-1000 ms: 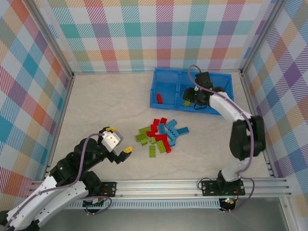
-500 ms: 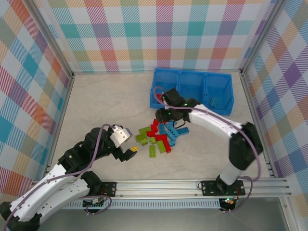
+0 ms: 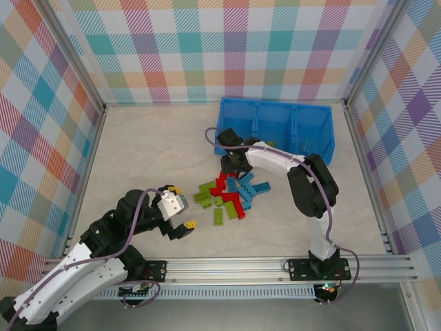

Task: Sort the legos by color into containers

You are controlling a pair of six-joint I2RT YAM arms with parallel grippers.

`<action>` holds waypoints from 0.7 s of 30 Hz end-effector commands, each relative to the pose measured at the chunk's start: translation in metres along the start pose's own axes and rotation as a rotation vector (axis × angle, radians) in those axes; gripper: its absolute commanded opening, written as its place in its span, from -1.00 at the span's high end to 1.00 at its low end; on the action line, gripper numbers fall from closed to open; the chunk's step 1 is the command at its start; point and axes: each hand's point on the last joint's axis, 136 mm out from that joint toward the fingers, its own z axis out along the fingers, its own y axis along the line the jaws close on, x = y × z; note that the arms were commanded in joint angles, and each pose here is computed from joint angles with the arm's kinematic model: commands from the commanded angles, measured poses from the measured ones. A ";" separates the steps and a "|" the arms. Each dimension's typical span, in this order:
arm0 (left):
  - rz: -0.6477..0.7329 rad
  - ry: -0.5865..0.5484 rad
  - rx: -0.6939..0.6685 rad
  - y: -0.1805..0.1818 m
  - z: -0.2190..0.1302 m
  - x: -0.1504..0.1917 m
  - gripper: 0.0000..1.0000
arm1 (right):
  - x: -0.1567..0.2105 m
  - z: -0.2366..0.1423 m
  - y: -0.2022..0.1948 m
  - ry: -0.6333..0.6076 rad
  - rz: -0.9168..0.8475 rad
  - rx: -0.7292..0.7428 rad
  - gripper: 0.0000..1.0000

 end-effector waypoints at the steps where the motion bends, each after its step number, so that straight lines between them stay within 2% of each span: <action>1: 0.020 -0.021 0.022 -0.004 0.001 -0.002 -1.00 | -0.003 0.003 -0.009 -0.014 0.095 0.016 -0.06; 5: 0.021 -0.025 0.033 -0.005 0.001 -0.003 -1.00 | 0.002 0.012 -0.003 0.015 0.122 -0.005 -0.09; 10: 0.021 -0.023 0.033 -0.005 0.002 -0.002 -1.00 | 0.010 0.025 -0.010 0.053 0.158 0.040 -0.10; 21: 0.024 -0.021 0.033 -0.006 0.001 -0.001 -1.00 | 0.027 0.036 -0.013 0.090 0.227 0.031 0.15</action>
